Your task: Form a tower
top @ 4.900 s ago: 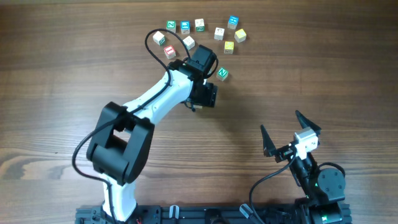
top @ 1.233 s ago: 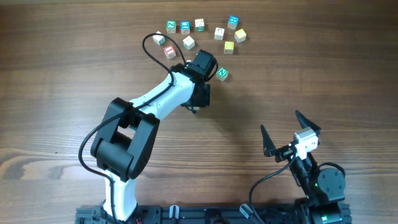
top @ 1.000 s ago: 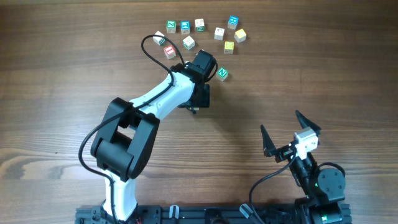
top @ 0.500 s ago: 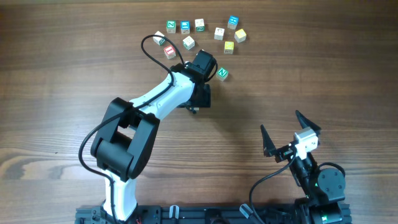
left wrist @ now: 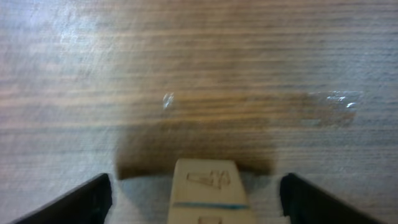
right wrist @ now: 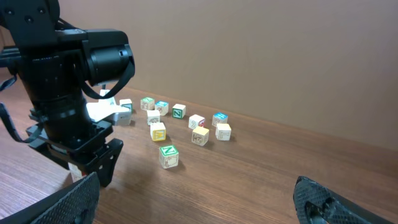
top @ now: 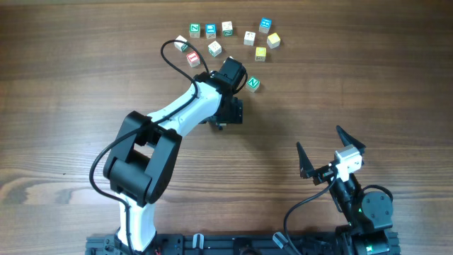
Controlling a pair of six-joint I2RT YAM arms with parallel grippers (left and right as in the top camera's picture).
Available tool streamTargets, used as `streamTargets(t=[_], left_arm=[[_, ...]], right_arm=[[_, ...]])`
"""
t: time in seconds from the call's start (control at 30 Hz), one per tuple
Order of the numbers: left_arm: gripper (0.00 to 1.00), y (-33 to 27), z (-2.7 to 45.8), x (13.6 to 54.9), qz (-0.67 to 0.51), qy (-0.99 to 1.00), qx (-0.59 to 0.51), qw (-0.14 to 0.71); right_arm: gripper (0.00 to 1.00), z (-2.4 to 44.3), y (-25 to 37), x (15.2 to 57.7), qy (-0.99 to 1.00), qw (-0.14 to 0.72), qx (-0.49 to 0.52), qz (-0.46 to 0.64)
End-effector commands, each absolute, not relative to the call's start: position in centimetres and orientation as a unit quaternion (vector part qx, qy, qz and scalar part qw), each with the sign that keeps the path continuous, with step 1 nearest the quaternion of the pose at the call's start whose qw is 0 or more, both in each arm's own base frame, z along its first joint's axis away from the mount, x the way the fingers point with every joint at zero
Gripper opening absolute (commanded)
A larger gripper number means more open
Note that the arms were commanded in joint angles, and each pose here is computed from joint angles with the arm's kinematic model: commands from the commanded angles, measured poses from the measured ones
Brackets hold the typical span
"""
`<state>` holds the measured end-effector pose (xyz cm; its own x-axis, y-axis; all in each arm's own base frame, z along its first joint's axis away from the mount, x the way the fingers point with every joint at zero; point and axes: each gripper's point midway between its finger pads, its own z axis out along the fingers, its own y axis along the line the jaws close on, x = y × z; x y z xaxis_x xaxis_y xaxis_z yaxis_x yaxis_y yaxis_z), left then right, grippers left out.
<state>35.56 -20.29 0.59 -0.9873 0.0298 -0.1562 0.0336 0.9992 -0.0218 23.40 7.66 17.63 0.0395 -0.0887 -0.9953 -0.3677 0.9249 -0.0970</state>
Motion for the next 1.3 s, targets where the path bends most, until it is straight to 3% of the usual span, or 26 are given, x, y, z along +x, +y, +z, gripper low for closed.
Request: streamTargets(t=[0.0,0.2,0.37,0.73,0.93,1.27], left_arm=[[1.0,-20.7,5.0,37.6,-0.015,0.991,0.021,0.132],[1.0,-19.5,13.1,40.0,-0.047,0.974,0.003,0.221],[1.0,-13.2,17.3,42.5,-0.052,0.958,-0.074,0.272],[1.0,8.0,16.3,41.9,0.022,0.923,-0.304,0.236],[1.0,11.4,16.2,41.0,0.032,0.91,-0.342,0.232],[1.0,11.4,16.2,41.0,0.032,0.91,-0.342,0.232]], right_arm=[[1.0,17.8,7.6,23.4,0.682,0.705,-0.168,0.095],[1.0,17.8,7.6,23.4,0.682,0.705,-0.168,0.095],[1.0,17.8,7.6,23.4,0.682,0.705,-0.168,0.095],[1.0,17.8,7.6,23.4,0.682,0.705,-0.168,0.095],[1.0,17.8,7.6,23.4,0.682,0.705,-0.168,0.095],[1.0,17.8,7.6,23.4,0.682,0.705,-0.168,0.095]])
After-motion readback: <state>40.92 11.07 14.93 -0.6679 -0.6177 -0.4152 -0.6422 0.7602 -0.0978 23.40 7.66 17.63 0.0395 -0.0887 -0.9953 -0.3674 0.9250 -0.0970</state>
